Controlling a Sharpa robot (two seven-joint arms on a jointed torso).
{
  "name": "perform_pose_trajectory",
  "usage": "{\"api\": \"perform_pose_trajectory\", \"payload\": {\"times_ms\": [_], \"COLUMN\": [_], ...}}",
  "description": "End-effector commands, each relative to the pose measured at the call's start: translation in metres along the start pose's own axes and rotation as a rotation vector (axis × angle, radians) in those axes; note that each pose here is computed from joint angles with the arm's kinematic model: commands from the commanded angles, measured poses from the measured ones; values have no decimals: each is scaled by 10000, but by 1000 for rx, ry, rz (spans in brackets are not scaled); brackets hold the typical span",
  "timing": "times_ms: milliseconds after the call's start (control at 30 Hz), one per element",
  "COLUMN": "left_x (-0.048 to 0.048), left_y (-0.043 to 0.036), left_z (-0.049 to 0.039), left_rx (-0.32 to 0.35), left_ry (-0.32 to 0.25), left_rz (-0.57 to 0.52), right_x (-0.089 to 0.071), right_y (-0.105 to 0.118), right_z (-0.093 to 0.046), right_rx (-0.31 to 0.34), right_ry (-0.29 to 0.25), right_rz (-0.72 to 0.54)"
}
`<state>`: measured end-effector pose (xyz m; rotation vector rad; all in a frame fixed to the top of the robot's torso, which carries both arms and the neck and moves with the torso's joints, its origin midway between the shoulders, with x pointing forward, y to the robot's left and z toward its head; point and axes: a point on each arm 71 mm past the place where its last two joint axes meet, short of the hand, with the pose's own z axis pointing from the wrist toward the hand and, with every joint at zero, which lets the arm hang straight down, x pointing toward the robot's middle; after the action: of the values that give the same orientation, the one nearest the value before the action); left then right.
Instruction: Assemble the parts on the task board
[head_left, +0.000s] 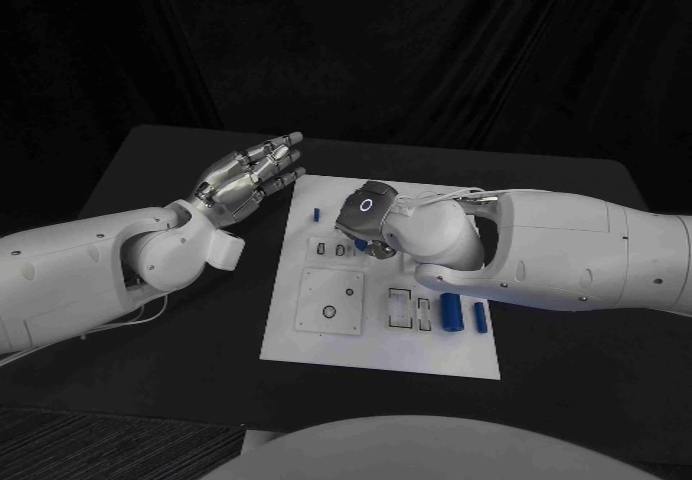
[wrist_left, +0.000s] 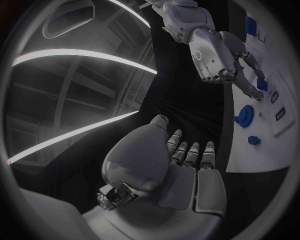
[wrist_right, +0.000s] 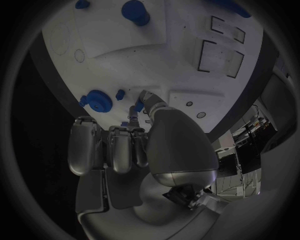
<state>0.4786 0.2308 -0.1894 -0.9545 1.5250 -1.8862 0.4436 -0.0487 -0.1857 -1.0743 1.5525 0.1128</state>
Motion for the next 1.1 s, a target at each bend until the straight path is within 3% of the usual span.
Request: {"api": "perform_pose_trajectory", "payload": {"times_ms": [33,333,500,667,867,900,1000,1100], "left_x": [20,11,-5,-22,-51,-54,-74,-114], "left_y": [2,3,-3,-13,-38,-41,-71,-134], "left_z": [5,0,-15,-31,-57,-60,-83,-118], "left_rx": [7,6,8,14,37,40,69,124], "left_ry": [15,12,4,-8,-42,-46,-78,-151], "left_rz": [-10,-8,-5,1,23,28,103,229], "right_x": [4,13,28,-7,-134,-142,-193,-198], "right_y": [8,-15,-81,-229,-535,-564,-786,-1012], "right_z": [0,-6,-52,-190,-521,-551,-764,-945], "right_rx": [-4,-4,-3,-13,-51,-53,-60,-37], "right_ry": [-6,-20,-75,-210,-424,-440,-564,-671], "right_rz": [-9,-1,25,70,117,123,172,197]}}
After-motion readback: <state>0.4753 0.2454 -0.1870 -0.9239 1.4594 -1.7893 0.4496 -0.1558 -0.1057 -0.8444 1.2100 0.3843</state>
